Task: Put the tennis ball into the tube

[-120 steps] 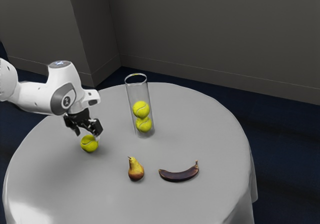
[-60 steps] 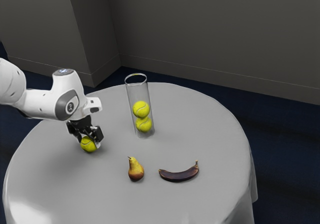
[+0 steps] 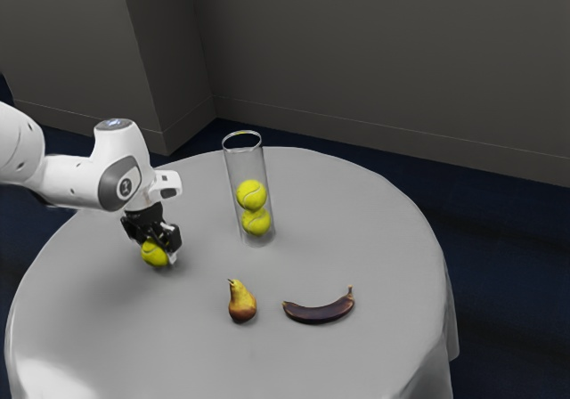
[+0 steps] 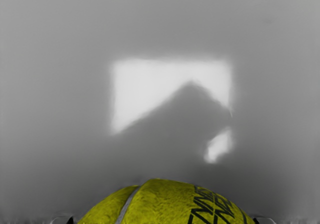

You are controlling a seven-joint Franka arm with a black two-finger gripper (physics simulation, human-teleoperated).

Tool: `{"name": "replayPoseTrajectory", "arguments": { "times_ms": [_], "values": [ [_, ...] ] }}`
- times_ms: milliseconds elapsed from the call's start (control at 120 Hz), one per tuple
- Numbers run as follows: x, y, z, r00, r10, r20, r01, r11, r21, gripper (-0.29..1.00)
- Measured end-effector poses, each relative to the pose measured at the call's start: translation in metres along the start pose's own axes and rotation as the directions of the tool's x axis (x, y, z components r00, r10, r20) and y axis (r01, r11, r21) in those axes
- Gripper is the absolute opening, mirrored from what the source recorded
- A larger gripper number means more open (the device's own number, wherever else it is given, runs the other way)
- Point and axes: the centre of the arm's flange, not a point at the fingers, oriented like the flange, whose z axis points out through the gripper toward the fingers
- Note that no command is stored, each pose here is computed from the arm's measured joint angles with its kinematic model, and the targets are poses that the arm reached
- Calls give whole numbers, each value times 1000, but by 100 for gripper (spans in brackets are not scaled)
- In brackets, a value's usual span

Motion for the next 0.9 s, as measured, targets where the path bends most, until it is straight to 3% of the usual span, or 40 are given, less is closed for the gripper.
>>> {"name": "replayPoseTrajectory", "arguments": {
  "times_ms": [100,317,533,725,900],
  "values": [
    [7,1,-24,1000,2,-1,-2,1000,1,39],
    [49,18,-148,999,31,-34,-31,1000,-1,39],
    [63,44,-240,997,74,4,-74,997,-30,39],
    [74,88,-296,988,152,-10,-152,987,-45,39],
    [101,126,-299,976,216,-22,-217,974,-63,39]
  ]
}}
